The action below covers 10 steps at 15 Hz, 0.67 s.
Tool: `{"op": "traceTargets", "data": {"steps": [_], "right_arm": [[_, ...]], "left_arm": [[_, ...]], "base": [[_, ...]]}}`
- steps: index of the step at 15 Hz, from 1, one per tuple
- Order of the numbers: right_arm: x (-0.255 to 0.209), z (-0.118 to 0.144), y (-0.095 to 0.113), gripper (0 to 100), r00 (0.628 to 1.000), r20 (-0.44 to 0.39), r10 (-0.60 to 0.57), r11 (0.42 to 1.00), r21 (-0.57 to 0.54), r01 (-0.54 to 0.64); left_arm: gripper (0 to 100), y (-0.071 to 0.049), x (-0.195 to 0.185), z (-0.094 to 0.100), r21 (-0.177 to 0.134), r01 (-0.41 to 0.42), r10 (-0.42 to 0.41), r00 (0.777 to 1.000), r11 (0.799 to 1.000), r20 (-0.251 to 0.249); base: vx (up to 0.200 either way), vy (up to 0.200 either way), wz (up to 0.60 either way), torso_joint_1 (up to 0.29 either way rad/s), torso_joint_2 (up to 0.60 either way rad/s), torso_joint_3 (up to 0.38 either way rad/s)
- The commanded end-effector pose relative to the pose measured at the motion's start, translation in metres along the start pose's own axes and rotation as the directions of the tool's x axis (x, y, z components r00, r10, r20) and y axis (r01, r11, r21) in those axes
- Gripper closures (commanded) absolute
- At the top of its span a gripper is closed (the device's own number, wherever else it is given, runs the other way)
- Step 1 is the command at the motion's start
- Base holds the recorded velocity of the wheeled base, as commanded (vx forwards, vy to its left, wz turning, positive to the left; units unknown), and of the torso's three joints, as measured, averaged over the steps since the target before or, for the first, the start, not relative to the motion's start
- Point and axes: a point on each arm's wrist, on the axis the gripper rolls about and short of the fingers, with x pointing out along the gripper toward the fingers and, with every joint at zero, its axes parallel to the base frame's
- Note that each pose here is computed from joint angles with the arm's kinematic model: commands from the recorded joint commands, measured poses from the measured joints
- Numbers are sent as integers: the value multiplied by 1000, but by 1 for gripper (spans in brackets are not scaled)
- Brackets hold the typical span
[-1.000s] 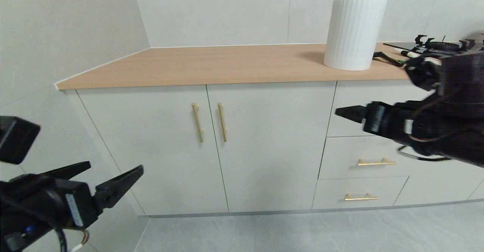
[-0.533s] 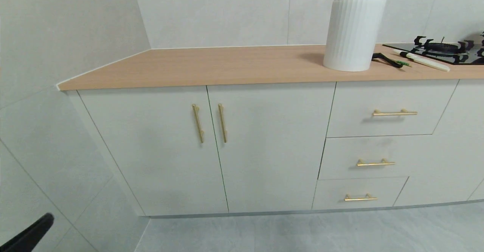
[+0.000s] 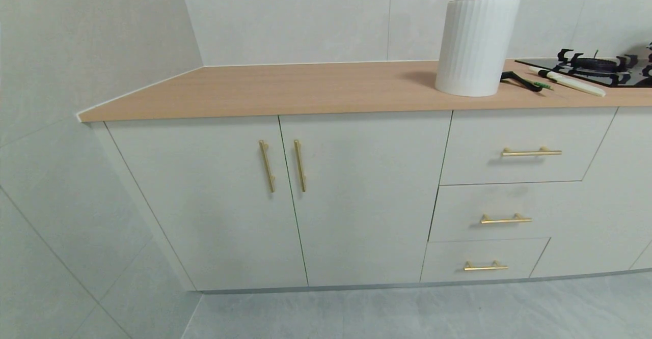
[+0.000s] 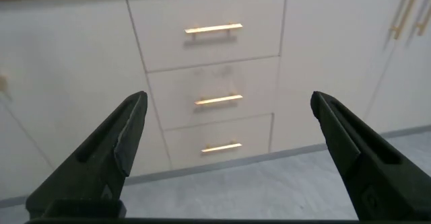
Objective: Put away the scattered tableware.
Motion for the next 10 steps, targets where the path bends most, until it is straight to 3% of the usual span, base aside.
{"op": "traceTargets", "data": {"steps": [1, 3, 4, 5, 8, 10], "right_arm": [[-5, -17, 0, 0, 1000, 20, -12, 1000, -3, 12], [2, -30, 0, 0, 1000, -7, -11, 1000, -22, 11], [5, -36, 1, 0, 1000, -12, -11, 1000, -23, 11], [9, -43, 2, 0, 1000, -10, -9, 1000, -24, 9], [20, -69, 4, 0, 998, -28, 59, 998, -30, -60], [21, -72, 6, 0, 993, -15, 115, 993, -24, -115]], "left_arm": [[0, 0, -4, -7, -8, -42, 42, 998, 999, 36], [0, -3, -11, -14, 19, -115, 114, 991, 993, 69], [0, -4, -12, -25, 71, -116, 111, 991, 991, 78], [0, -4, -7, -35, 89, -133, 129, 990, 987, 53], [0, -6, 6, -63, 108, -103, 100, 995, 989, 25], [0, -8, 8, -66, 83, -28, 25, 999, 996, 30]], "base": [[0, 0, 0, 0, 0, 0], [0, 0, 0, 0, 0, 0], [0, 0, 0, 0, 0, 0], [0, 0, 0, 0, 0, 0], [0, 0, 0, 0, 0, 0], [0, 0, 0, 0, 0, 0]]}}
